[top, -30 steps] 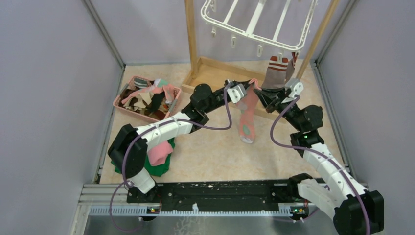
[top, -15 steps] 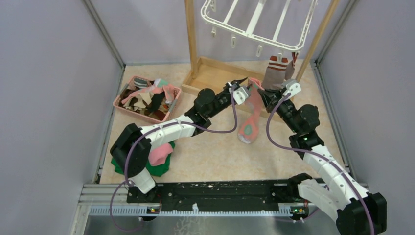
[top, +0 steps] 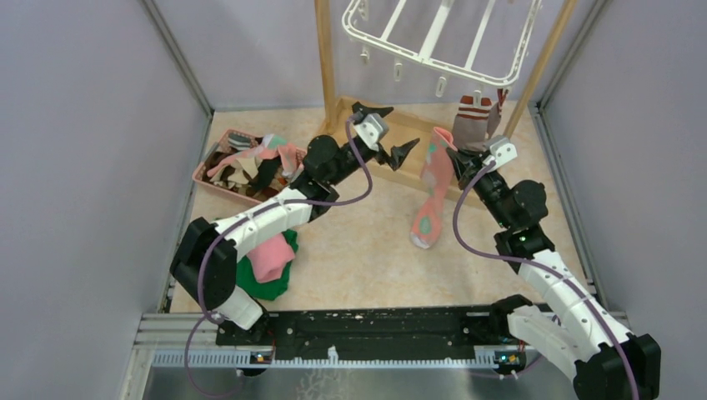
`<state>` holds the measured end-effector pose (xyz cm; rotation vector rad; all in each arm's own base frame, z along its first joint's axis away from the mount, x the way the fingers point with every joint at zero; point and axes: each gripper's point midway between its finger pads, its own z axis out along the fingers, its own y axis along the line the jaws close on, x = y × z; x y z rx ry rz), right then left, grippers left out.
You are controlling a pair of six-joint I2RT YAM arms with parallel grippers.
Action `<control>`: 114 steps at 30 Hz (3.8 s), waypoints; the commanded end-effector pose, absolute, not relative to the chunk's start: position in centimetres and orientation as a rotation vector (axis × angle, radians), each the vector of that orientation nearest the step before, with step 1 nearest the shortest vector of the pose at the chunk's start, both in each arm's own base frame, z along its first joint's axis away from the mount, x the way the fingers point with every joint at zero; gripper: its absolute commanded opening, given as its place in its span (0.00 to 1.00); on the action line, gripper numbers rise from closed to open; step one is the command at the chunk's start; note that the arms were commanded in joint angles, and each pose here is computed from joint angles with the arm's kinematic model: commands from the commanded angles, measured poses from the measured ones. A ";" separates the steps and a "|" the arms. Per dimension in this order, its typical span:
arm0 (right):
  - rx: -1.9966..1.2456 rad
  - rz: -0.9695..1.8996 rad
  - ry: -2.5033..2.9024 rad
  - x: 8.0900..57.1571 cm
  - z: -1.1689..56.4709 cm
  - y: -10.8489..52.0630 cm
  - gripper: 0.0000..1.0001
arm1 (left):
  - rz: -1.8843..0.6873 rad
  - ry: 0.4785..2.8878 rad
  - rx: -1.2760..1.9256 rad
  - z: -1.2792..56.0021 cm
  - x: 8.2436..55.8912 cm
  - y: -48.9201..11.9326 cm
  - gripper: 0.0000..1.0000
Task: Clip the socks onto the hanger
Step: Open the clamp at the hanger.
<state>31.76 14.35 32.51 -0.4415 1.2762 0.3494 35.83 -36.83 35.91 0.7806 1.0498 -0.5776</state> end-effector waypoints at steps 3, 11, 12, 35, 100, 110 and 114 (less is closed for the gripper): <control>-0.414 0.345 1.209 31.1 34.3 14.0 0.00 | -0.977 1.035 0.668 42.2 32.9 -36.2 0.99; -0.409 0.401 1.202 31.0 34.5 14.1 0.00 | -1.318 0.948 0.782 44.1 33.0 -36.2 0.86; -0.408 0.404 1.203 31.0 34.4 14.0 0.00 | -1.342 0.937 0.784 44.1 33.3 -36.2 0.85; -0.371 0.465 1.201 31.4 34.3 13.2 0.00 | -1.568 0.867 0.619 44.3 40.3 -40.2 0.88; -0.371 0.485 1.202 31.3 34.0 13.3 0.00 | -1.780 0.687 0.591 48.1 39.2 -41.9 0.66; -0.373 0.488 1.203 31.3 34.0 13.3 0.00 | -1.799 0.663 0.573 48.7 38.9 -41.5 0.56; -0.373 0.488 1.206 31.3 33.8 13.3 0.00 | -1.806 0.663 0.563 48.7 38.9 -41.5 0.52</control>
